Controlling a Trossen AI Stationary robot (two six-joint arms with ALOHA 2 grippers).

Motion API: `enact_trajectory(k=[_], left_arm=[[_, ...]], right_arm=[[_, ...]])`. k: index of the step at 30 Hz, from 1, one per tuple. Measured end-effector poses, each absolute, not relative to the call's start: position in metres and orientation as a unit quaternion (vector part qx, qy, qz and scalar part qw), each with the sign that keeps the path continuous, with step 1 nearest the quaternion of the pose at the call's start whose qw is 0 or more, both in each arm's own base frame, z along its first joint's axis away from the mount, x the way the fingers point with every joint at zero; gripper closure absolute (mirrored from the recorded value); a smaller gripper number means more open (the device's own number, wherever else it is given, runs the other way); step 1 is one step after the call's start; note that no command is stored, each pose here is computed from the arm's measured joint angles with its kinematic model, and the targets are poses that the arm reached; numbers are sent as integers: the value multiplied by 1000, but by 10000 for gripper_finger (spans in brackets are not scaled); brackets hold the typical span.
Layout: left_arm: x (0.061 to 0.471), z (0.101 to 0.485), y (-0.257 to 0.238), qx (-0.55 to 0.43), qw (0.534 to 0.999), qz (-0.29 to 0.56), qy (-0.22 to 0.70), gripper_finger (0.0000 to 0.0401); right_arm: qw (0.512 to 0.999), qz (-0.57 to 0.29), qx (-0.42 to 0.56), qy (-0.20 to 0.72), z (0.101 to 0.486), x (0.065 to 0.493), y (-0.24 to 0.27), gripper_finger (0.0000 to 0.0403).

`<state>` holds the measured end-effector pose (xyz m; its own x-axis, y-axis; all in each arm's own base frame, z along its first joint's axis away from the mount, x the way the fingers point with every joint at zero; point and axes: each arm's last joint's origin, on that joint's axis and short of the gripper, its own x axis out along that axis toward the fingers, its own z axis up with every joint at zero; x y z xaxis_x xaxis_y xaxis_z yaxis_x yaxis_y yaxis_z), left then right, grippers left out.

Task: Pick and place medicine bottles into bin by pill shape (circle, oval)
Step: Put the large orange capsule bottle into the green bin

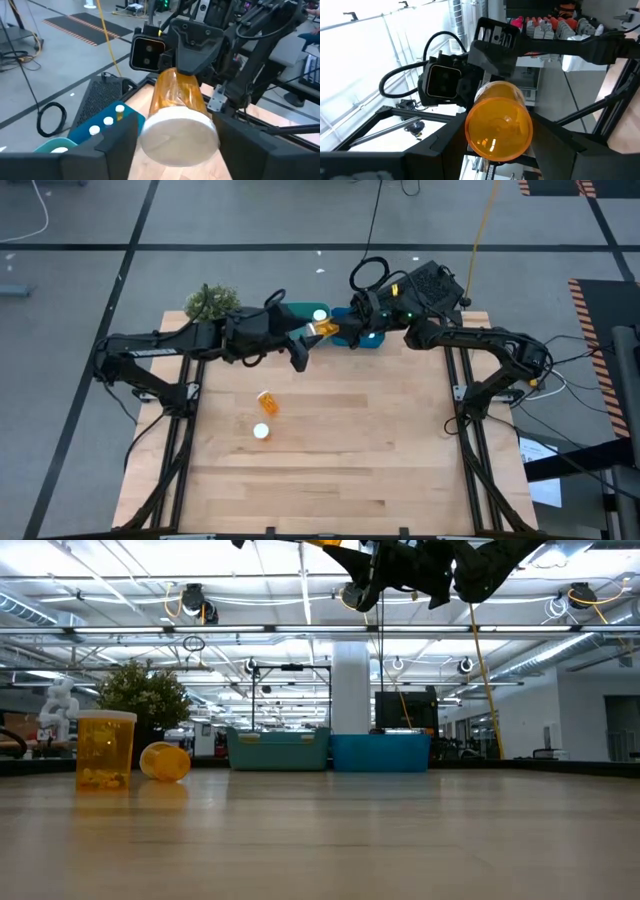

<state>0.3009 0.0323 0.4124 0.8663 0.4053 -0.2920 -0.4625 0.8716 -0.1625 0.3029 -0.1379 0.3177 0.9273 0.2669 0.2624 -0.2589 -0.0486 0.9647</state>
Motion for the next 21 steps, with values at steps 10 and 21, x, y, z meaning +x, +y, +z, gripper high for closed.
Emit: enact_trajectory(k=[10,21], left_arm=[[301,412,32,-116,960,224,125,176],[300,410,32,-138,955,229,131,178]], right_arm=[[690,192,698,1,318,303,-138,211],[688,176,704,-19,318,303,-140,189]])
